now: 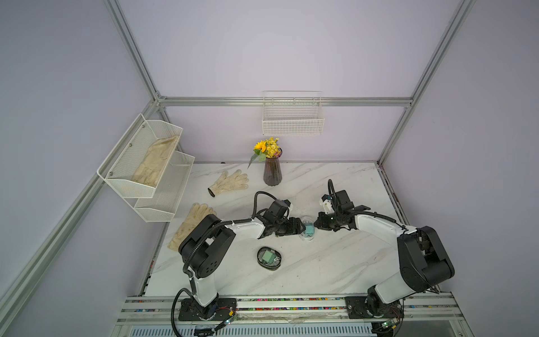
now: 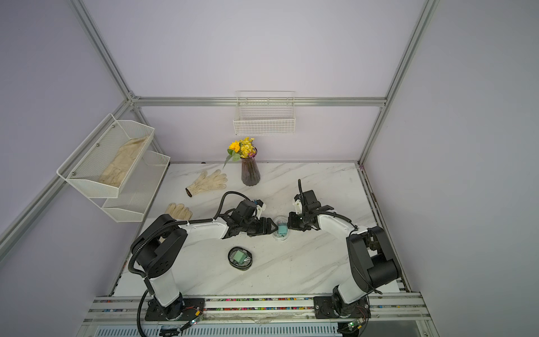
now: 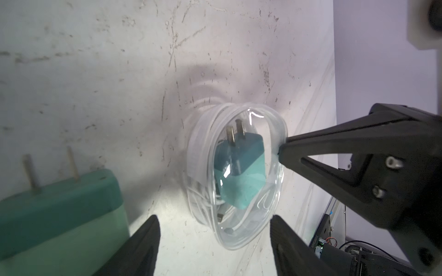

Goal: Pack away charging kits
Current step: Close the storage bag at the center of the board, then pick up the storage bag at the center of the board.

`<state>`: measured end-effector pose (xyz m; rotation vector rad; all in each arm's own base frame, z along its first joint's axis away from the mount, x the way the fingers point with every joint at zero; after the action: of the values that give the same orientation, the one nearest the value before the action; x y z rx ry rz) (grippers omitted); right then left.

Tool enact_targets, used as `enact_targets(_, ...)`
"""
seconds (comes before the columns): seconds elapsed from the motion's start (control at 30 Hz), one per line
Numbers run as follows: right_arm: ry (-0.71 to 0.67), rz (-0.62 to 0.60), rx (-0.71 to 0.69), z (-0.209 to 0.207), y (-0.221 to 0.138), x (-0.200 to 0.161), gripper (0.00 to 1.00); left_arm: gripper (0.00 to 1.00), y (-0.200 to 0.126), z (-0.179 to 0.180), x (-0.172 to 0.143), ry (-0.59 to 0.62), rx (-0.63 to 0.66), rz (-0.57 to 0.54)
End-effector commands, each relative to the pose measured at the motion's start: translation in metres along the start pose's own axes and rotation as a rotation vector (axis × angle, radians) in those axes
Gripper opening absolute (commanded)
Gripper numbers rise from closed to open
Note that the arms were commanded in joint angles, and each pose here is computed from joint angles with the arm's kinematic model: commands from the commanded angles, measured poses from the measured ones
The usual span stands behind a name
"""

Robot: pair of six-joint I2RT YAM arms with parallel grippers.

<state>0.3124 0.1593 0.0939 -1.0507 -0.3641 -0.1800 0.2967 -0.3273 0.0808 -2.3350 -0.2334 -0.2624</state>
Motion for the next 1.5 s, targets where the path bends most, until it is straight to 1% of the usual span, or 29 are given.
enact_targets(0.0, -0.024, 0.031, -0.008, -0.004, 0.002, -0.007, 0.0, 0.73, -0.001, -0.031, 0.025, 0.005, -0.066, -0.062)
enact_targets(0.13, -0.01, 0.059, -0.029, -0.011, 0.01, -0.016, 0.0, 0.74, 0.008, -0.03, 0.023, -0.007, -0.055, -0.05)
enact_targets(0.33, 0.018, 0.062, -0.07, -0.019, 0.008, -0.021, 0.0, 0.74, 0.022, -0.033, 0.022, -0.017, -0.08, -0.03)
enact_targets(0.53, 0.006, 0.076, -0.104, -0.026, 0.012, -0.022, 0.0, 0.74, 0.03, -0.031, 0.019, -0.029, -0.078, -0.002)
enact_targets(0.7, 0.015, 0.073, -0.11, -0.028, 0.016, -0.022, 0.0, 0.74, 0.038, -0.031, 0.015, -0.055, -0.095, 0.022)
enact_targets(0.83, 0.017, 0.033, -0.092, -0.025, 0.013, -0.018, 0.0, 0.74, 0.044, -0.03, 0.013, -0.069, -0.101, 0.042)
enact_targets(1.03, 0.011, 0.007, -0.058, -0.018, 0.009, -0.012, 0.0, 0.73, 0.053, -0.029, 0.008, -0.096, -0.102, 0.078)
enact_targets(1.3, -0.002, -0.034, -0.01, -0.005, 0.0, -0.002, 0.0, 0.66, 0.057, -0.019, 0.003, -0.127, -0.072, 0.096)
enact_targets(1.47, -0.001, -0.026, -0.004, -0.005, 0.003, -0.005, 0.0, 0.56, 0.059, -0.019, 0.002, -0.136, -0.086, 0.103)
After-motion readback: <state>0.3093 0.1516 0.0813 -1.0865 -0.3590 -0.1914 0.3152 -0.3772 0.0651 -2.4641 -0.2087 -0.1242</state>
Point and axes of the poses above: each gripper's point midway between its finger pads, its own y axis out along the fingers, its own z axis along the line the jaws close on, x = y × z, the point moved 3 cm from there along -y, back along the fingers, and after that the axes turned 5 degrees about -y, right-handed, at the moved point
